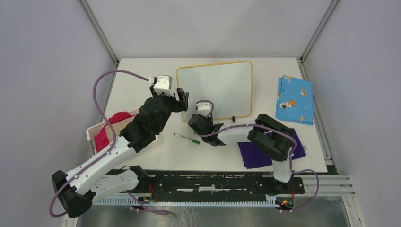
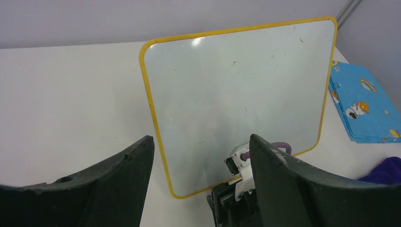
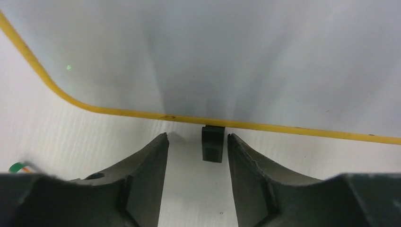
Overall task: Write a sentence on the whiteboard
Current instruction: Move the whiteboard to the center of the board.
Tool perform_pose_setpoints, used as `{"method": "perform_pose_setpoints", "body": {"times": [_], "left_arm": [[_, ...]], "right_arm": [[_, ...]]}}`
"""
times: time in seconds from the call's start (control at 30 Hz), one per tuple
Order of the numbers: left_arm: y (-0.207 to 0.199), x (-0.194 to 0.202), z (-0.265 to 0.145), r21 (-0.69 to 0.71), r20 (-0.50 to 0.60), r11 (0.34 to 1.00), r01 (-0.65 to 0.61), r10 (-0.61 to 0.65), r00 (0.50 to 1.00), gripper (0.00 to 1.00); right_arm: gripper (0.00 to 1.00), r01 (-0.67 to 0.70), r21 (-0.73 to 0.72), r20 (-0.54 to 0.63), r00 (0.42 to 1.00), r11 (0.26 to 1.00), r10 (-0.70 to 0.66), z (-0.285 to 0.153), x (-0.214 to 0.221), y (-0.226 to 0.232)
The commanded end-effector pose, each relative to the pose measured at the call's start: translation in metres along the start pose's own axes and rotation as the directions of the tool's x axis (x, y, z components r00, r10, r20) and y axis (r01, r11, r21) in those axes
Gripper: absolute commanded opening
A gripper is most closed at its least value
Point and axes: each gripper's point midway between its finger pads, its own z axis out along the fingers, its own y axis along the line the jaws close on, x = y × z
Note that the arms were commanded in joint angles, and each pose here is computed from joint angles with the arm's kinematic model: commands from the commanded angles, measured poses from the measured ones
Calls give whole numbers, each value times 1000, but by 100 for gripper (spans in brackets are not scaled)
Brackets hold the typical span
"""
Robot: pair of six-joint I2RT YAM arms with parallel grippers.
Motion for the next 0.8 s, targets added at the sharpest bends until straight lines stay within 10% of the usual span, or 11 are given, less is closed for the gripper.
{"method": "perform_pose_setpoints", "body": {"times": [0.0, 0.77], "left_arm": [[-2, -17, -2, -2, 43, 1000, 7, -7, 999, 79], [4, -30, -15, -2, 100, 1000, -11, 11, 995, 79]], "right_arm": [[60, -61, -115, 32, 997, 991, 65, -22, -31, 25], [68, -41, -78, 178, 982, 996, 55, -82, -10, -165]]}}
